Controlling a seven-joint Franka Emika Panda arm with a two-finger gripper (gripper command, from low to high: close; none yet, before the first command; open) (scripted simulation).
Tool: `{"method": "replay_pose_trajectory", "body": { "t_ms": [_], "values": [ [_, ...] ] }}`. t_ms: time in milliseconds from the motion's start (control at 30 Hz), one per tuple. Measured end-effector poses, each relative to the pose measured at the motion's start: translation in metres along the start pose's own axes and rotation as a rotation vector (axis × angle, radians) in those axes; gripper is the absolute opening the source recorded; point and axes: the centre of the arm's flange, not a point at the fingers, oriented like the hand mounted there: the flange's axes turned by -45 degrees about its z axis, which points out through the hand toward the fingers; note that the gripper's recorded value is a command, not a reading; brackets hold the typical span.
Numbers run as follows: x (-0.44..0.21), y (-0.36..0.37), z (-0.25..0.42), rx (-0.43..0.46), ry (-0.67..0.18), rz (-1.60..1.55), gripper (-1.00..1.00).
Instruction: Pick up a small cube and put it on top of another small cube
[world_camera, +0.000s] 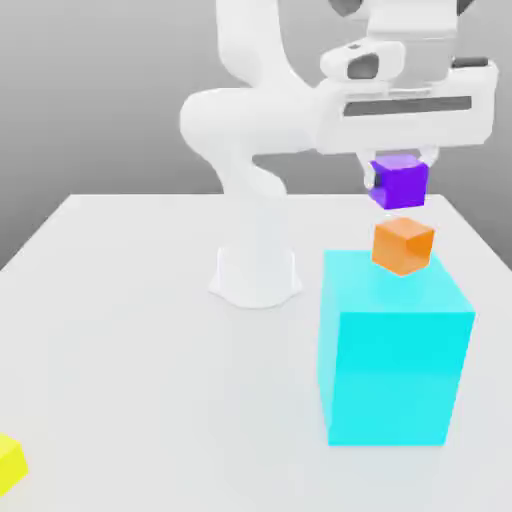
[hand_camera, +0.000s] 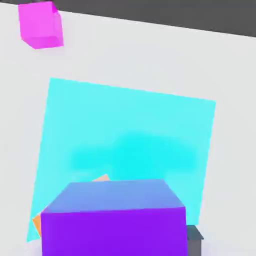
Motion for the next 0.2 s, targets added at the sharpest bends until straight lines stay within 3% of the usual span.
{"method": "replay_pose_trajectory", "body": {
  "t_ms": [67, 100, 200],
  "values": [
    [-0.002, -0.003, 0.025, -0.001, 0.0, -0.005, -1.0],
    [-0.003, -0.004, 0.037, -0.002, 0.0, -0.005, 1.0],
    [-0.003, -0.004, 0.037, -0.002, 0.0, -0.005, 1.0]
  ]
}}
